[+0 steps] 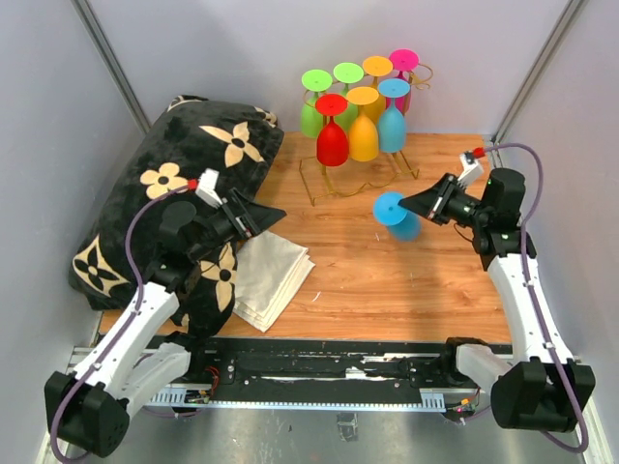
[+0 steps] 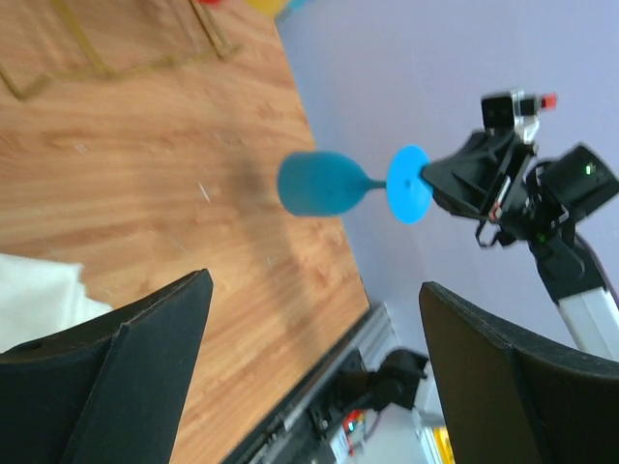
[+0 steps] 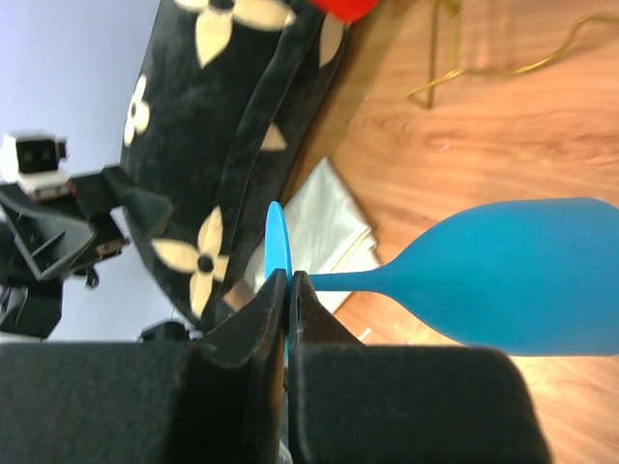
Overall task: Take the wine glass off the wine glass rack
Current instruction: Place the wine glass at the center of the board.
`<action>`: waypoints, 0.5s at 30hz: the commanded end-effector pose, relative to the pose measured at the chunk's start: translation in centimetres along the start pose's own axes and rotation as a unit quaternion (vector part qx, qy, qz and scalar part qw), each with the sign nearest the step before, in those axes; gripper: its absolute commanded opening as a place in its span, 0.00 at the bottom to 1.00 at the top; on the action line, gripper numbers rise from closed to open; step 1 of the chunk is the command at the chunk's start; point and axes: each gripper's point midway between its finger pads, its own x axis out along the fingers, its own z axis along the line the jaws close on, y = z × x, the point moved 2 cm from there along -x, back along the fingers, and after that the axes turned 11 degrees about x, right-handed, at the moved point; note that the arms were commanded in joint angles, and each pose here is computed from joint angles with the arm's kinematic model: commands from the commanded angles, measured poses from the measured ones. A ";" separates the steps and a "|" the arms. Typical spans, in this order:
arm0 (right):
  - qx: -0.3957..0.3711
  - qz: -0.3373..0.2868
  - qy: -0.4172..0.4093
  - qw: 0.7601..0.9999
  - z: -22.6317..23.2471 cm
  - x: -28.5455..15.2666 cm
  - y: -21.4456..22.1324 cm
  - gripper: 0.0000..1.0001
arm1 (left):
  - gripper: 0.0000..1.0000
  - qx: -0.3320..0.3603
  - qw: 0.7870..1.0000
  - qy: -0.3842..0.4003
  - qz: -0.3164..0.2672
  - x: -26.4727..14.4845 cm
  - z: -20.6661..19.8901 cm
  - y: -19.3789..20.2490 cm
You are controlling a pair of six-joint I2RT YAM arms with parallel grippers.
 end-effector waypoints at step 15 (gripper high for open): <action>-0.125 0.155 -0.160 0.967 6.6 0.5 8.2 0.01 | 0.88 -0.004 0.984 0.153 0.086 4.9 -9.5 7.8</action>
